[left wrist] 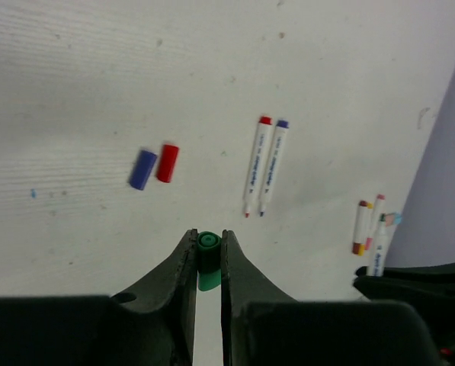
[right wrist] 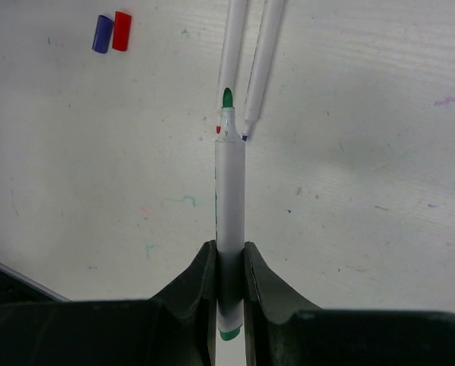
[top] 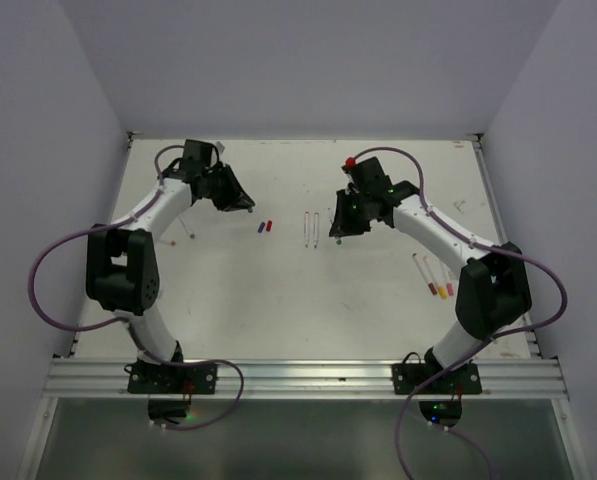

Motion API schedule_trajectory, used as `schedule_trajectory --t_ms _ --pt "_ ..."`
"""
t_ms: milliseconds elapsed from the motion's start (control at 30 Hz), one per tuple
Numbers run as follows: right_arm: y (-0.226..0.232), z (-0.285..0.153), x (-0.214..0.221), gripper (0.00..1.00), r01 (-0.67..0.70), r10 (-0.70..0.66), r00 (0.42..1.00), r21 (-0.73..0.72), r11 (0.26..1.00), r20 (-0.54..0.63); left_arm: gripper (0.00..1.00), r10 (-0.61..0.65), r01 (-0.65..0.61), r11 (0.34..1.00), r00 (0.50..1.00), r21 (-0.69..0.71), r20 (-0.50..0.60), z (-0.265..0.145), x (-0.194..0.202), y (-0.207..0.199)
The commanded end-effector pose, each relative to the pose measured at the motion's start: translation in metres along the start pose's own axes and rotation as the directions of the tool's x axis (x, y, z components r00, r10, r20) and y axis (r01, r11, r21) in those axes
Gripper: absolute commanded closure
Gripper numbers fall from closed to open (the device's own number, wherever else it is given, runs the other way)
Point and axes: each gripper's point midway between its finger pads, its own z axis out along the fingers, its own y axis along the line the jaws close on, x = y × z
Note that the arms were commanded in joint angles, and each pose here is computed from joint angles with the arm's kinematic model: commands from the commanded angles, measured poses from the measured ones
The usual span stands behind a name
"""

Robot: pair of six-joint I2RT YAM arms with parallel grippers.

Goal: Open the pen caps

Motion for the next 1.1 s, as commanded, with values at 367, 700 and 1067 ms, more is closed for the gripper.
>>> schedule_trajectory --t_ms 367,700,1067 --pt "0.006 0.045 -0.008 1.00 -0.084 0.085 0.996 -0.116 0.990 0.004 1.00 0.340 -0.369 0.910 0.925 -0.192 -0.168 0.038 0.021 0.073" --pt "-0.004 0.063 -0.020 1.00 -0.124 0.124 0.992 -0.094 0.988 0.000 0.98 0.356 -0.389 0.899 0.916 -0.199 -0.184 0.063 0.011 0.077" --pt "-0.017 0.080 -0.020 1.00 -0.169 0.169 0.986 -0.070 0.983 -0.007 0.84 0.324 -0.360 0.918 0.923 -0.168 -0.207 0.078 0.020 0.075"
